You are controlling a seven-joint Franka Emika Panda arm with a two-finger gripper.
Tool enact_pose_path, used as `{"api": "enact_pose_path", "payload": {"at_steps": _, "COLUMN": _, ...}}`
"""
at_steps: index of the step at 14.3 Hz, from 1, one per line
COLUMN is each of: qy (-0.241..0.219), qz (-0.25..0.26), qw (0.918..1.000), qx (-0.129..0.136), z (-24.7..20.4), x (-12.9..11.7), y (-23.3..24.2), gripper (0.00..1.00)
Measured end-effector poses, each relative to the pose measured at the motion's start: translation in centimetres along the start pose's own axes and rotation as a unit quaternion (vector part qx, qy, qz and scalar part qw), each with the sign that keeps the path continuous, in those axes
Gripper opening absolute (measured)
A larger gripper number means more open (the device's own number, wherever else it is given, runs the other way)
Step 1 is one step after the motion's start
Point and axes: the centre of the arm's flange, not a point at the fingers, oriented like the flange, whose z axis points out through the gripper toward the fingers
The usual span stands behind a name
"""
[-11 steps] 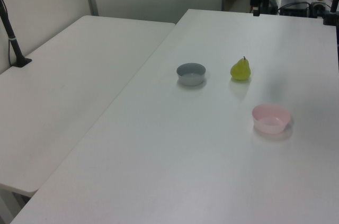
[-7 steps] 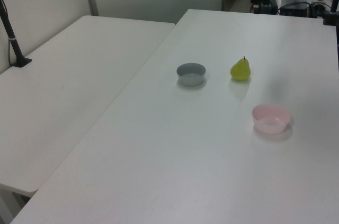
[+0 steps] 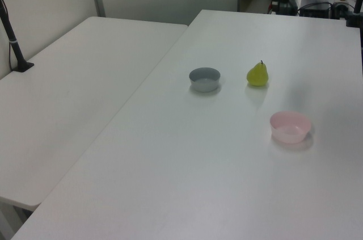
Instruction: Place the pear in the bowl
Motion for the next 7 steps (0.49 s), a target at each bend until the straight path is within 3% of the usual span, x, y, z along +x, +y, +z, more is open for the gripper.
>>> {"api": "enact_pose_path", "payload": {"at_steps": 7, "qy": -0.015, "qz": -0.024, "qw": 0.9994, "qx": -0.019, "z": 6.7, "x": 3.7, "y": -3.4, "gripper": 1.0}}
